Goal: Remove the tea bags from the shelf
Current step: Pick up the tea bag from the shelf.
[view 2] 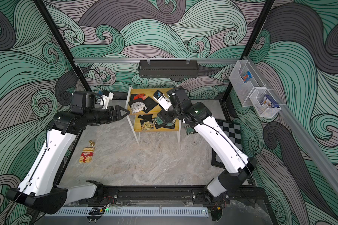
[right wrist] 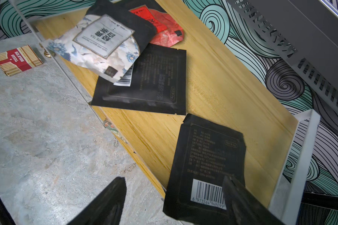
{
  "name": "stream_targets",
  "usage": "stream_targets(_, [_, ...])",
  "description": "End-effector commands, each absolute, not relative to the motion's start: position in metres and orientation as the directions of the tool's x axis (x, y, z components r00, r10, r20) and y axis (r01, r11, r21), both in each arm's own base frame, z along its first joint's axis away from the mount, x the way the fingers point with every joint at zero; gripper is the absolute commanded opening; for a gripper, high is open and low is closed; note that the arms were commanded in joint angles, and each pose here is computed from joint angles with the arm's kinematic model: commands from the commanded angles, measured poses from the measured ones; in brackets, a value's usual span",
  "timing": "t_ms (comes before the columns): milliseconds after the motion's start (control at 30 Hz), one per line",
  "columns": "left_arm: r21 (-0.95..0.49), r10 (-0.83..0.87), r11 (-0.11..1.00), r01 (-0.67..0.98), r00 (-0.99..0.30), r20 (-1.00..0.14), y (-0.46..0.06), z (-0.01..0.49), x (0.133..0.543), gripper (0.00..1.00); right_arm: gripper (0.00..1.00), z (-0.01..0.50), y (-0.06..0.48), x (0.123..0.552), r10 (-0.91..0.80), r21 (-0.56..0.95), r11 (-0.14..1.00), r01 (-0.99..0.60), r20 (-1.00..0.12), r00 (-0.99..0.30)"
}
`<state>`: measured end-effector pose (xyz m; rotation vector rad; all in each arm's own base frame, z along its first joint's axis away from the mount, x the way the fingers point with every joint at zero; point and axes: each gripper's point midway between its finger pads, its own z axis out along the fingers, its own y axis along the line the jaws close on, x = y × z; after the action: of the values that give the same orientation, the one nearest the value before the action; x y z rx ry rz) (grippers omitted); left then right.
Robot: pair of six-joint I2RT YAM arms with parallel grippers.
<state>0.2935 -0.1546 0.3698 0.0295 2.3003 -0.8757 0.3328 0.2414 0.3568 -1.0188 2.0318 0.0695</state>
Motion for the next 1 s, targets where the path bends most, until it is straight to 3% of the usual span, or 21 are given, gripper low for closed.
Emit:
stream_targets(0, [-0.564, -0.187, 0.786, 0.253, -0.772, -0.607, -0.152, 0.370, 0.285, 0.74, 0.81, 0.360, 0.240, 0.337, -0.663, -0.349, 0.658, -0.668, -0.688, -0.294])
stream_targets(367, [-0.564, -0.190, 0.788, 0.249, -0.772, -0.606, -0.151, 0.368, 0.284, 0.74, 0.69, 0.330, 0.236, 0.343, -0.716, -0.395, 0.645, -0.654, -0.612, -0.336])
stream_targets(967, [-0.572, -0.203, 0.785, 0.238, -0.774, -0.600, -0.150, 0.364, 0.283, 0.74, 0.29, 0.320, 0.226, 0.333, -0.722, -0.415, 0.652, -0.634, -0.595, -0.353])
